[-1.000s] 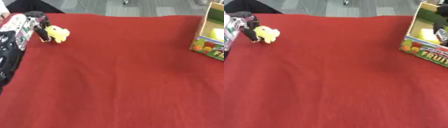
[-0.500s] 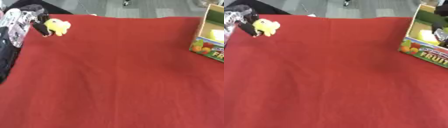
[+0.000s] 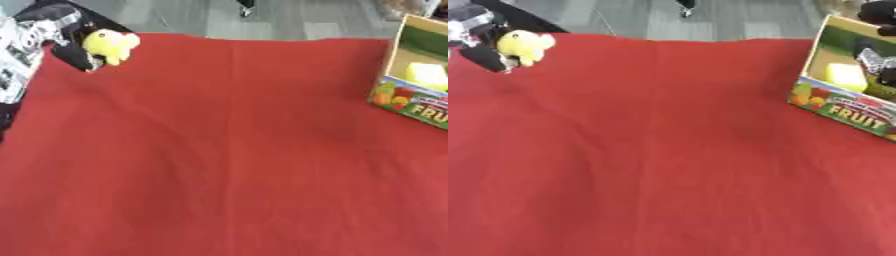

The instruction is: Pick up the objects with one hand, pass them to the other hand, and then place them into the box on the other side of the table.

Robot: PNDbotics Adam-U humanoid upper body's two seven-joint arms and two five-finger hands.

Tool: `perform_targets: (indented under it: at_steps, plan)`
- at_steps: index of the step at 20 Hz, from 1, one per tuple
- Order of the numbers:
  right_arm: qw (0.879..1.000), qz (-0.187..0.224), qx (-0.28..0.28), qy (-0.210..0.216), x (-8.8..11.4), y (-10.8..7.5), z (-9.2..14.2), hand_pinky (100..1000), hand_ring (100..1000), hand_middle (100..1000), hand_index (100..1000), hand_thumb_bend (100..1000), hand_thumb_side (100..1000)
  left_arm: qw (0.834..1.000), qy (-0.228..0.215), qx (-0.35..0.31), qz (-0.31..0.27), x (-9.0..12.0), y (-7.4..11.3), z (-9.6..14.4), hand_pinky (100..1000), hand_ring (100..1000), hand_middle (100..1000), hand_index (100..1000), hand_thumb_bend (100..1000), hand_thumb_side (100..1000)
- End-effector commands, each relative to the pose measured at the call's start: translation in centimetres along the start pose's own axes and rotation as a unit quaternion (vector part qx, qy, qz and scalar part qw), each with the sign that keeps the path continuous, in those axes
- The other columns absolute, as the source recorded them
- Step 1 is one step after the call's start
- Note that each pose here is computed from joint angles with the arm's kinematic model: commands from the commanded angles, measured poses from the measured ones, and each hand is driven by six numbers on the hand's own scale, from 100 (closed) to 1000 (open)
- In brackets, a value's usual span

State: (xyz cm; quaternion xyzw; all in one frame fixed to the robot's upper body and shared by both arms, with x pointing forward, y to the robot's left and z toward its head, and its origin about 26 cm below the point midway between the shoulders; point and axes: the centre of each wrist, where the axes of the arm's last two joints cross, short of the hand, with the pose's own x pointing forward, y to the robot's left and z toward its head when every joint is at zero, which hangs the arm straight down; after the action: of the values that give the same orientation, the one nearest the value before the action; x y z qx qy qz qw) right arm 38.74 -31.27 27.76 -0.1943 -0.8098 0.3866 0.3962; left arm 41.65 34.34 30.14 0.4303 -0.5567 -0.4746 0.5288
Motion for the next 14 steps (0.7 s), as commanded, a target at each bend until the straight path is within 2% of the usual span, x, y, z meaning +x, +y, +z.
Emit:
perform_targets:
  at_steps: [1,8,14]
  plan:
    - [1.0,0.016,-0.012,-0.012,1.0,-1.8,0.1,934,940,857,914,100,395,0.999,-0.033,0.027,-0.001,1.1,2.0,2.0,699,587,469,495,100,100]
    - [0.999,0.006,-0.01,-0.044,2.6,-1.9,0.0,934,941,858,915,100,360,0.991,-0.106,0.032,0.079,3.7,-0.2,3.9,704,583,468,500,100,128]
    - [0.995,0.002,0.002,-0.102,5.4,-2.0,-0.3,931,938,855,911,100,289,0.978,-0.142,0.044,0.146,5.3,-2.6,4.1,709,582,467,504,100,173]
